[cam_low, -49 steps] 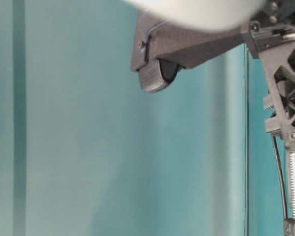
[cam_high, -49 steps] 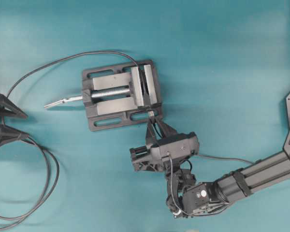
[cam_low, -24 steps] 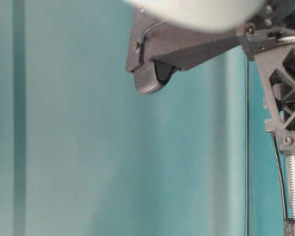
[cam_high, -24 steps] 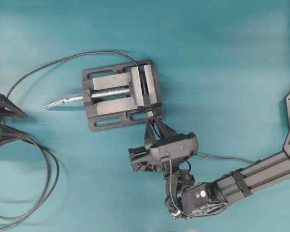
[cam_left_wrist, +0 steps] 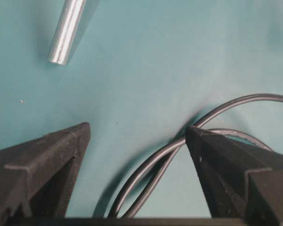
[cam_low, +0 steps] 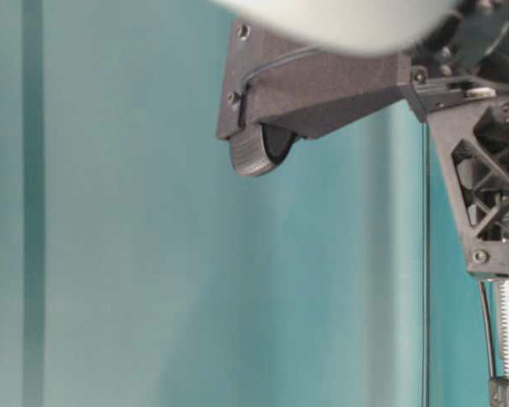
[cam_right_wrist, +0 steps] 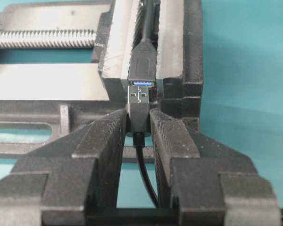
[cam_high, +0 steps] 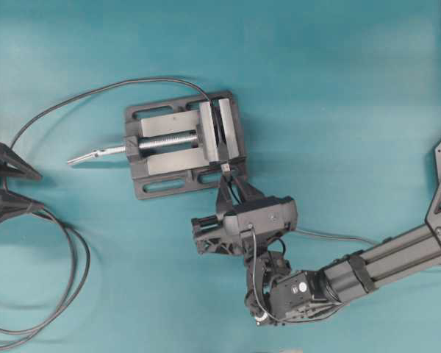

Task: Insert the USB cable into the fixed female connector.
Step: 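Push the plug with the right gripper into the female USB port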

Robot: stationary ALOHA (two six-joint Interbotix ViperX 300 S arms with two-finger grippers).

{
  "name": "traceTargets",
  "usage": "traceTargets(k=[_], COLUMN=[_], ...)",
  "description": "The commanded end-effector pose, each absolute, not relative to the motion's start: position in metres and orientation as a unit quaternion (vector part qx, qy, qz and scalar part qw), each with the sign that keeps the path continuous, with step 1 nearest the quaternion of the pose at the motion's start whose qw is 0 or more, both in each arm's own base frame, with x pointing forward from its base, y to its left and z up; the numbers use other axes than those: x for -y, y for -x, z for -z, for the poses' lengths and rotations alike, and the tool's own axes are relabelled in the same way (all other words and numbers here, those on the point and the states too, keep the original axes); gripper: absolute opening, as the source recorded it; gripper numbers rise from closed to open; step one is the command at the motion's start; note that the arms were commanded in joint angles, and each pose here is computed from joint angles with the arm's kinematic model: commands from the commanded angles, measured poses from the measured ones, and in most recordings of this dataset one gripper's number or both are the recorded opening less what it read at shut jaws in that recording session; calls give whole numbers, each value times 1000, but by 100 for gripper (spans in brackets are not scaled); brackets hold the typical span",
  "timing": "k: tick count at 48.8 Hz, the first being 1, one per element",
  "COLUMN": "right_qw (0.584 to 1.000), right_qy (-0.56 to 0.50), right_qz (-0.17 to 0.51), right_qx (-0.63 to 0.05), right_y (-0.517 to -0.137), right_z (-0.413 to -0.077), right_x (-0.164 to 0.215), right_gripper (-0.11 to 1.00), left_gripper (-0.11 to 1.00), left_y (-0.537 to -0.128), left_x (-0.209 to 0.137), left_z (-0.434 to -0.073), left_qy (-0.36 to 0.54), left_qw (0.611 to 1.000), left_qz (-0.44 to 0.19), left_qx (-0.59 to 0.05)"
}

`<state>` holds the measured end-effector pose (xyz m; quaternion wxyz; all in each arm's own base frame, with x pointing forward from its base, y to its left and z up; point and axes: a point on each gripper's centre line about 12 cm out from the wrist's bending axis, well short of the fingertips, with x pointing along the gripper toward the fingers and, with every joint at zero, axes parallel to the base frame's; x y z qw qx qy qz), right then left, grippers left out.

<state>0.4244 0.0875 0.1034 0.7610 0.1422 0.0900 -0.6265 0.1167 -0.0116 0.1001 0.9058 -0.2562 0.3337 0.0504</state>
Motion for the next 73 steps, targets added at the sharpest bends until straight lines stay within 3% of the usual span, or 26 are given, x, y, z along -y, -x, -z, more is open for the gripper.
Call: traceTargets(k=[1, 73], right_qw=[762, 755], right_qy=[-156, -148], right_qz=[623, 633], right_qx=[-83, -85], right_y=[-429, -427], right_z=[-113, -110], right_x=[-86, -76], right_gripper=[21, 21], left_gripper=[100, 100], left_y=[-119, -119], left_x=[12, 12], left_z=[-104, -104], left_qy=[259, 260], left_qw=[906, 906], left_qz=[-50, -51], left_qx=[-330, -329])
